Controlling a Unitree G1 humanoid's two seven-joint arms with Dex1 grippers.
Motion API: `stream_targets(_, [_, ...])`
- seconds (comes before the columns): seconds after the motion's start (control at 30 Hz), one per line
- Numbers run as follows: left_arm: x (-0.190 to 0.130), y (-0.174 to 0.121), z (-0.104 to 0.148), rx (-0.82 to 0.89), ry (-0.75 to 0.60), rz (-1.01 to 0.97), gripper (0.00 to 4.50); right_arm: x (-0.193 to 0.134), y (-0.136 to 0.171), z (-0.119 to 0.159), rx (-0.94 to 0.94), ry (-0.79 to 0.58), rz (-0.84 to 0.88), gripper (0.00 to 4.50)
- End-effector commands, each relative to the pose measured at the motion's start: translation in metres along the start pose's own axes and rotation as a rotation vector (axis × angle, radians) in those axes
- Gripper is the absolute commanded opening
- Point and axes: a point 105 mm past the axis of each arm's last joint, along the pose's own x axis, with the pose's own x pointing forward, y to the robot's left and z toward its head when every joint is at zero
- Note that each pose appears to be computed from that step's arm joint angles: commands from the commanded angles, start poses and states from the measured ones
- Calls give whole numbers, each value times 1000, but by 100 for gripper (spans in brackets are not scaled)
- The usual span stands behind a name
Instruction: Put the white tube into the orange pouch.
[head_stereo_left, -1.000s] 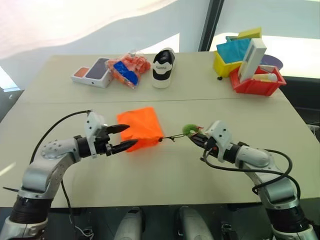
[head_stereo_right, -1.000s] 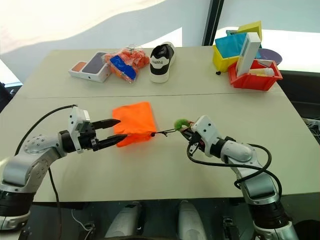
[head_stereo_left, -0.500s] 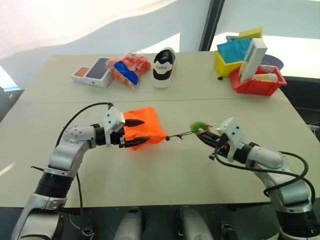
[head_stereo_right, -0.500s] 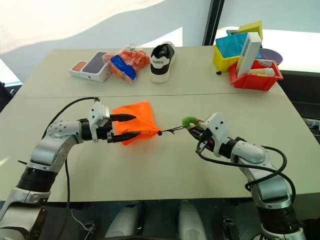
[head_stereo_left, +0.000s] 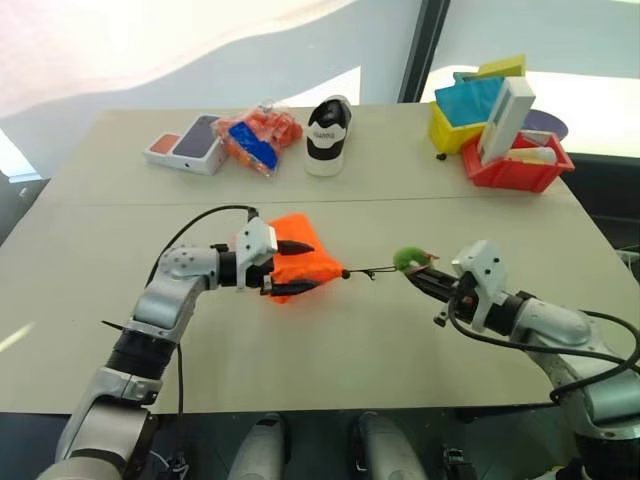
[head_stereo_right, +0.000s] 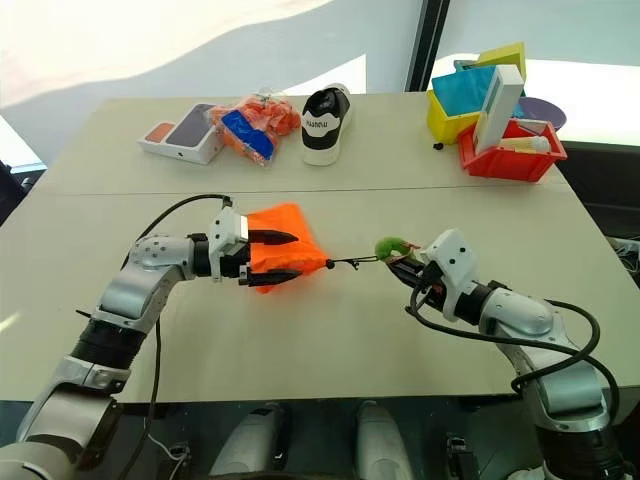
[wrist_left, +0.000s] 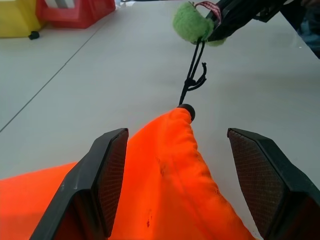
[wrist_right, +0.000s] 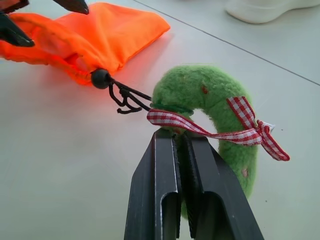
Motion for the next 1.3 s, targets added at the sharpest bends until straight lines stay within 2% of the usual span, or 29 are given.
stream_targets(0.03, [10, 10, 19, 65, -40, -34, 339, 1, 7, 18, -61, -56, 26, 6])
stream_targets(0.2, [27, 27, 33, 77, -63, -62, 339, 5, 10, 20, -70, -68, 34, 6])
stream_targets(0.33, [38, 36, 22, 115, 14, -61, 339, 5, 12, 21, -77, -74, 29, 6])
stream_targets(0.47, [44, 27, 2, 140, 103, -148, 339, 4, 16, 22, -79, -80, 20, 6])
stream_targets(0.6, [37, 14, -15, 148, 177, -245, 339, 2, 17, 24, -80, -83, 11, 6])
stream_targets(1.1, [31, 9, -20, 153, 179, -255, 339, 5, 14, 22, -90, -82, 2, 6])
stream_targets(1.3, [30, 4, -22, 142, 177, -261, 339, 1, -2, 35, 39, -173, -68, 6])
